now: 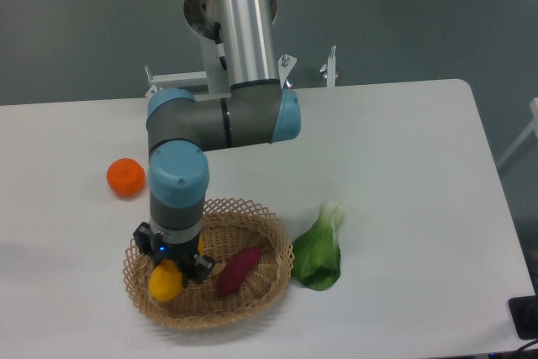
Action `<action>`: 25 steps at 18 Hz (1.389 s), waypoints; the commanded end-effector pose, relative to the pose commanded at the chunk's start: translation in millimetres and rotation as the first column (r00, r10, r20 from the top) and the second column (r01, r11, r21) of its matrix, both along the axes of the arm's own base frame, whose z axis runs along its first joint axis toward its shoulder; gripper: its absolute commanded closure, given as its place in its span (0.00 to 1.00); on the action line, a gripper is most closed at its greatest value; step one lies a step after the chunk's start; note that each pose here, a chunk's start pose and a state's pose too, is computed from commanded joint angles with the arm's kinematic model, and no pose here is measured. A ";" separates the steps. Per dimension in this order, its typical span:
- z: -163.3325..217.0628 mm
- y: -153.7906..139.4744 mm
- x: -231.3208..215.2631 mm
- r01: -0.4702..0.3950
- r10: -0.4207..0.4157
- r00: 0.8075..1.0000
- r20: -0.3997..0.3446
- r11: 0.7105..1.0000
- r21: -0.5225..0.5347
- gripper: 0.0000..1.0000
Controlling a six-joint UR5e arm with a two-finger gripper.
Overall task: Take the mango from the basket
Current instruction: 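Lift the mango out of the basket and carry it above the bok choy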
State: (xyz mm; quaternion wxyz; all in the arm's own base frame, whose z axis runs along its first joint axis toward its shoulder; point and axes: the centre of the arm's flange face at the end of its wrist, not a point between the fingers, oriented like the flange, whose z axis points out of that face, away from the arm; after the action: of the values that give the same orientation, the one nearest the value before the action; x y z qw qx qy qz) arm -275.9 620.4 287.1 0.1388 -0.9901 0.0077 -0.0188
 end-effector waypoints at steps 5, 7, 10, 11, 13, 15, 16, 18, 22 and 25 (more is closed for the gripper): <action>18.1 -44.3 -42.1 0.033 -0.033 0.998 -0.045 0.999 0.001 0.69; 21.6 -68.8 -55.5 0.065 -0.066 0.997 -0.046 0.998 -0.024 0.69; 20.4 -98.9 -76.7 0.102 -0.105 0.993 -0.047 0.994 -0.047 0.69; 22.0 -106.9 -84.1 0.112 -0.116 0.991 -0.061 0.992 -0.060 0.69; 23.2 -119.7 -97.9 0.120 -0.130 0.987 -0.092 0.987 -0.103 0.69; 22.9 -131.2 -111.8 0.132 -0.147 0.982 -0.114 0.983 -0.130 0.69; 23.8 -138.8 -120.8 0.138 -0.155 0.981 -0.121 0.981 -0.134 0.69; 22.9 -153.5 -138.1 0.152 -0.171 0.977 -0.129 0.978 -0.144 0.70; 21.8 -178.2 -166.7 0.191 -0.213 0.966 -0.144 0.970 -0.153 0.70; 22.0 -189.1 -180.4 0.222 -0.247 0.957 -0.155 0.961 -0.163 0.69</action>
State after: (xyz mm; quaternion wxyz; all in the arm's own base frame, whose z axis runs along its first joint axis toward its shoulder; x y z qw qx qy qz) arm -456.3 431.3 309.1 0.0628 -0.9874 0.1360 0.0509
